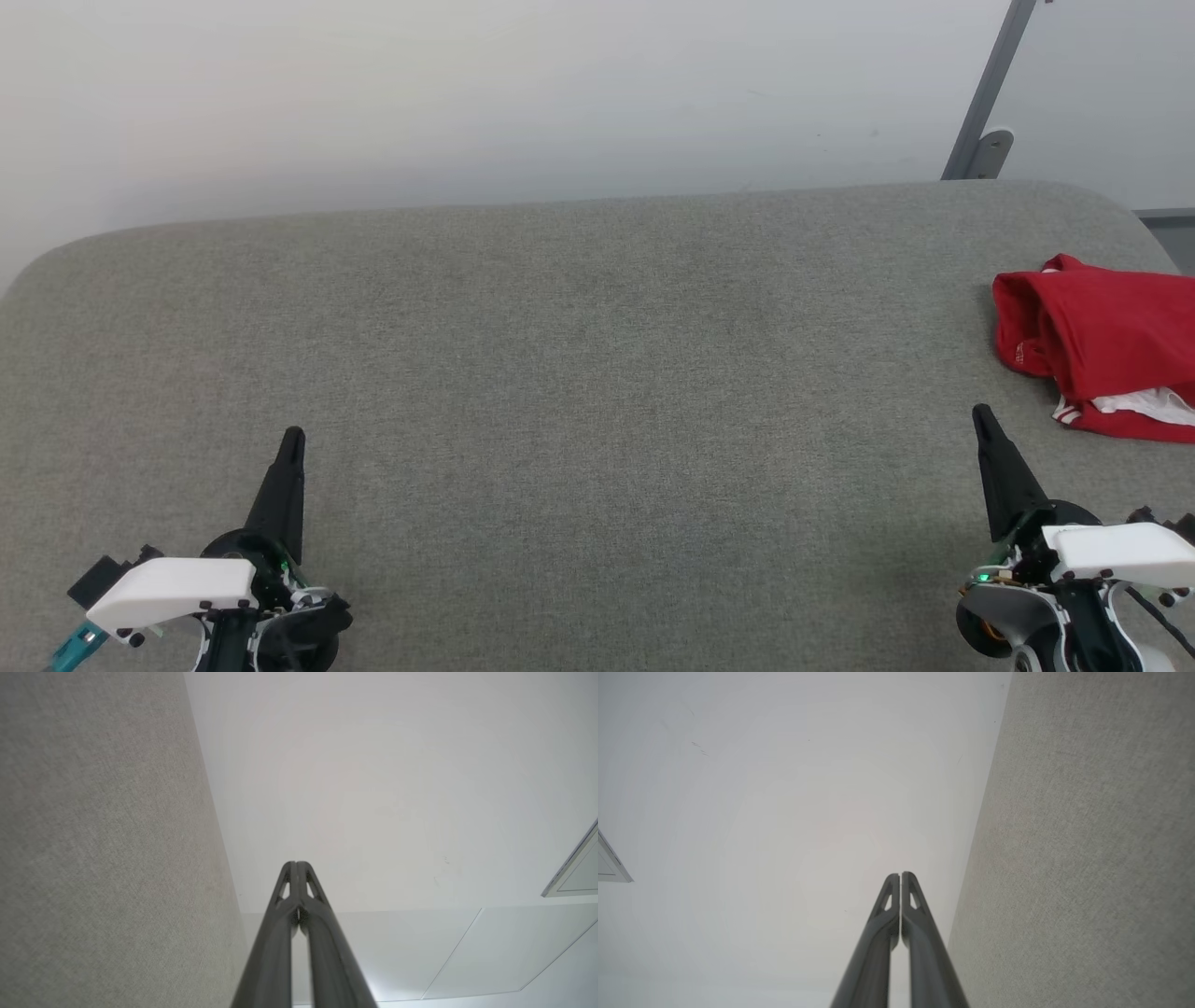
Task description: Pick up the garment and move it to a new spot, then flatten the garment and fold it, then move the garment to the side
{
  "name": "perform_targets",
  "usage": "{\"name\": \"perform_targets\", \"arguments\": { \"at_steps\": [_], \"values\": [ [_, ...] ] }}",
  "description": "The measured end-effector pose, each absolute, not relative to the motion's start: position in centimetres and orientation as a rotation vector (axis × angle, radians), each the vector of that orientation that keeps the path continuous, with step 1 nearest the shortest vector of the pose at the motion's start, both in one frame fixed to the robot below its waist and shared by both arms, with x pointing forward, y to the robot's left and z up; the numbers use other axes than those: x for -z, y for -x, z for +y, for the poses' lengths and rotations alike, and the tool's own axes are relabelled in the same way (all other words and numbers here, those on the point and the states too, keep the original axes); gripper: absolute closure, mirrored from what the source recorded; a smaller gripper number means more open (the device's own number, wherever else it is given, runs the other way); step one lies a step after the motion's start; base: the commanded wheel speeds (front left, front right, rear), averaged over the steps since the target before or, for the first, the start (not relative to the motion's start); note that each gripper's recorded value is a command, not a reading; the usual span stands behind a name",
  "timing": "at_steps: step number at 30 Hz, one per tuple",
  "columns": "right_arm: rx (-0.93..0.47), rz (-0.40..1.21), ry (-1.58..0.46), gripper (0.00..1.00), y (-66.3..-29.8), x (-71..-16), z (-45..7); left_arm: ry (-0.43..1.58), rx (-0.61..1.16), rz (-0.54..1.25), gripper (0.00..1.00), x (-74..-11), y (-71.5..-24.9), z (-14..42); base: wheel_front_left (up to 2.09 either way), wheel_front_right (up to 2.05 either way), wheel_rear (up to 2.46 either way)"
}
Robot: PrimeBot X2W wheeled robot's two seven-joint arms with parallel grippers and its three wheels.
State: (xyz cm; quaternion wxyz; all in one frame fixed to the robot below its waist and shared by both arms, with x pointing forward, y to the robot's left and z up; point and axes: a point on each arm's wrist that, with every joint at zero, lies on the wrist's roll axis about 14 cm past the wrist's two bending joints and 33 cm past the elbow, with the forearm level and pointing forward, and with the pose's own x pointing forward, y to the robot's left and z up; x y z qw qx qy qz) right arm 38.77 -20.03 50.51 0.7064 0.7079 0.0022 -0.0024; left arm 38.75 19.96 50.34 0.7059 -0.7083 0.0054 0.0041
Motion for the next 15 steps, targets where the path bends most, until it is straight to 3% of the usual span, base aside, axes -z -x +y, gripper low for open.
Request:
{"name": "perform_targets", "arguments": {
  "at_steps": [15],
  "values": [
    [0.005, 0.005, -1.573, 1.0, -38.77, -50.51, -20.02, 1.574, -0.009, 0.012, 1.0, -50.34, -38.75, 19.98, 0.0, 0.0, 0.0]
  ]
}}
